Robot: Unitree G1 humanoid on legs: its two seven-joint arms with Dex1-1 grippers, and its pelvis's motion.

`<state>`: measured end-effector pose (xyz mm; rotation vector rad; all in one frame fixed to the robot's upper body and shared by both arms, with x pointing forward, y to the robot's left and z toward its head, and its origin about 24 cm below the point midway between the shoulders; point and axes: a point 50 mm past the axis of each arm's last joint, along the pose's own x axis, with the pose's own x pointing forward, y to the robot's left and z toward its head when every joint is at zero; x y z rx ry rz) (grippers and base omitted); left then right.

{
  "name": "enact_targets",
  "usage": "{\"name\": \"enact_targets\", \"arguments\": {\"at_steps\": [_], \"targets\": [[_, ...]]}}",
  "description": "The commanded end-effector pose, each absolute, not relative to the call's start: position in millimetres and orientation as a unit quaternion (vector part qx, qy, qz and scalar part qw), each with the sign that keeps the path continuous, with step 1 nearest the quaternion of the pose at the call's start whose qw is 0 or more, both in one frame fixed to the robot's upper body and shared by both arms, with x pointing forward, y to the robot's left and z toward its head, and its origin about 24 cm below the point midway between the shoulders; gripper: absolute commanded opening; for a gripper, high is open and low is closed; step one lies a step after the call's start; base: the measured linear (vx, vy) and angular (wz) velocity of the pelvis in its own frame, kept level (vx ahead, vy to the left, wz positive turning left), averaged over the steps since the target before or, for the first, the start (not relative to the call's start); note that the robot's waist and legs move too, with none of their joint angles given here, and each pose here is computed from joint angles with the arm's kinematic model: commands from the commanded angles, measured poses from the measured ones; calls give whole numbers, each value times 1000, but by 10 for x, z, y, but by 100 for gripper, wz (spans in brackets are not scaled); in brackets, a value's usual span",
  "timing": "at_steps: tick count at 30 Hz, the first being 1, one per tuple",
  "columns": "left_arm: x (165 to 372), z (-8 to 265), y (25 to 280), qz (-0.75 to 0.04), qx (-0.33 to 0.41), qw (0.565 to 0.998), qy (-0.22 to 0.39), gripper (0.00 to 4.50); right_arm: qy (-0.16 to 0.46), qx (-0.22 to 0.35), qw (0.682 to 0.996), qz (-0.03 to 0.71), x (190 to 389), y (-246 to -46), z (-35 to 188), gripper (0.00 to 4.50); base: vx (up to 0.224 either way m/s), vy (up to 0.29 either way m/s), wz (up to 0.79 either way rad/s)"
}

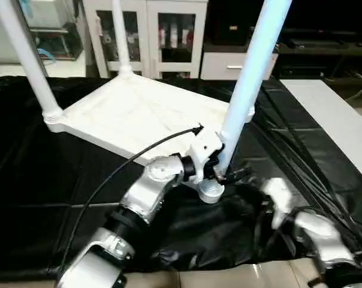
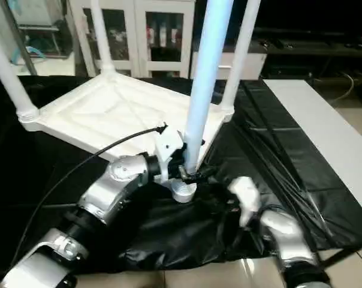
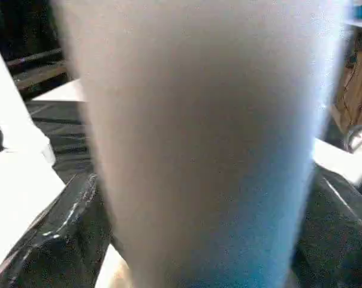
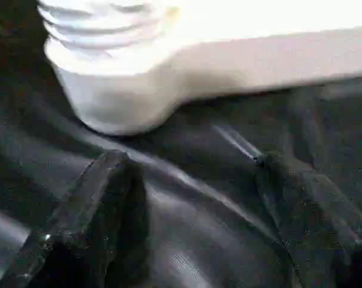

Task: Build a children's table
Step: Rotate table base

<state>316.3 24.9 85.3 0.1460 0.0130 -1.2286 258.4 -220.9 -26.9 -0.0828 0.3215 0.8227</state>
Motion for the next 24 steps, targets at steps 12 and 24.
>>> {"name": "enact_targets", "arguments": {"at_steps": [12, 24], "targets": [[3233, 796, 1051, -654, 142, 736, 99, 437, 257, -18, 896, 361, 2258, -2715, -506, 376, 0, 0, 0], [3476, 708, 1101, -625, 254, 719, 166, 437, 308, -69, 856, 410, 2264, -2709, -517, 376, 0, 0, 0]]}}
